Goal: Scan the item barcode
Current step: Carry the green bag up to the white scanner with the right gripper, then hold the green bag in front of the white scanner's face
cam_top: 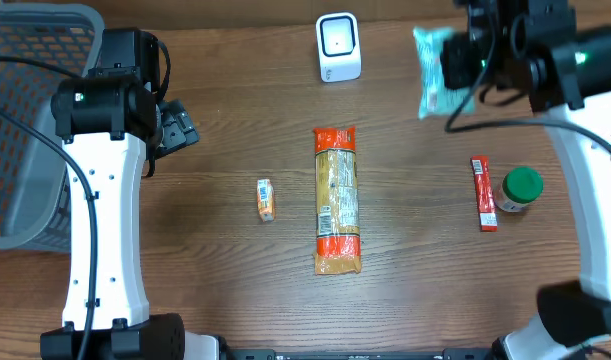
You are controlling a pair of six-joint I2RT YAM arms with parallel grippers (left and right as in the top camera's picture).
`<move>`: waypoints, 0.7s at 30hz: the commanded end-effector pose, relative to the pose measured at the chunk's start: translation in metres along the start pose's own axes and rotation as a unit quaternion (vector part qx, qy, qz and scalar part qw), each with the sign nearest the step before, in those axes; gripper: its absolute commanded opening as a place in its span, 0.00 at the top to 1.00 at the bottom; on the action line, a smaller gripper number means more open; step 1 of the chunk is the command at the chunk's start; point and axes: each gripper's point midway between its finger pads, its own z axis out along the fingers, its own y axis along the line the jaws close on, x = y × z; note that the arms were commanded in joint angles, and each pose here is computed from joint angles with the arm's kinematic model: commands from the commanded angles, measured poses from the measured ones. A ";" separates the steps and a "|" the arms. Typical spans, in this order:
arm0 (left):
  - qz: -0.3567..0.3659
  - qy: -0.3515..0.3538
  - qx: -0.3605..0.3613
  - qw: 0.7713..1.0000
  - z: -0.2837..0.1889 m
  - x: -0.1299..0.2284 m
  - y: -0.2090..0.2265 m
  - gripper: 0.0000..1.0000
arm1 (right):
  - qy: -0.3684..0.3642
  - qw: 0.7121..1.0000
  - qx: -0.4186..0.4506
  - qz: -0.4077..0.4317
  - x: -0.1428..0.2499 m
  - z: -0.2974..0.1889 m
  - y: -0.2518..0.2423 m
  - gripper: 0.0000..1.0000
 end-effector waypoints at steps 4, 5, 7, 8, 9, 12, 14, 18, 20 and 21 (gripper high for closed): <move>0.009 -0.001 -0.007 1.000 0.001 -0.002 0.002 0.01 | -0.029 0.995 0.078 -0.054 -0.021 0.031 0.024 0.96; 0.009 -0.001 -0.007 1.000 0.001 -0.002 0.002 0.01 | -0.037 0.993 0.098 -0.061 -0.025 0.037 0.027 0.96; 0.009 -0.001 -0.007 1.000 0.001 -0.002 0.002 0.01 | -0.051 0.988 0.128 -0.073 -0.032 0.049 0.034 0.96; 0.009 -0.001 -0.007 1.000 0.001 -0.002 0.002 0.01 | -0.058 0.984 0.146 -0.078 -0.035 0.059 0.039 0.96; 0.009 -0.001 -0.007 1.000 0.001 -0.002 0.002 0.01 | -0.067 0.981 0.165 -0.082 -0.039 0.066 0.042 0.96; 0.009 -0.001 -0.007 1.000 0.001 -0.002 0.002 0.00 | -0.096 0.963 0.236 -0.088 -0.049 0.091 0.046 0.96; 0.009 -0.001 -0.007 1.000 0.001 -0.002 0.002 0.00 | -0.116 0.948 0.282 -0.085 -0.054 0.107 0.047 0.96; 0.009 -0.001 -0.007 1.000 0.001 -0.002 0.002 0.00 | -0.147 0.920 0.353 -0.084 -0.058 0.137 0.048 0.96; 0.009 -0.001 -0.007 1.000 0.001 -0.002 0.002 0.00 | -0.155 0.903 0.387 -0.103 -0.059 0.155 0.050 0.96; 0.009 -0.001 -0.007 1.000 0.001 -0.002 0.002 0.00 | -0.162 0.893 0.406 -0.108 -0.060 0.162 0.050 0.96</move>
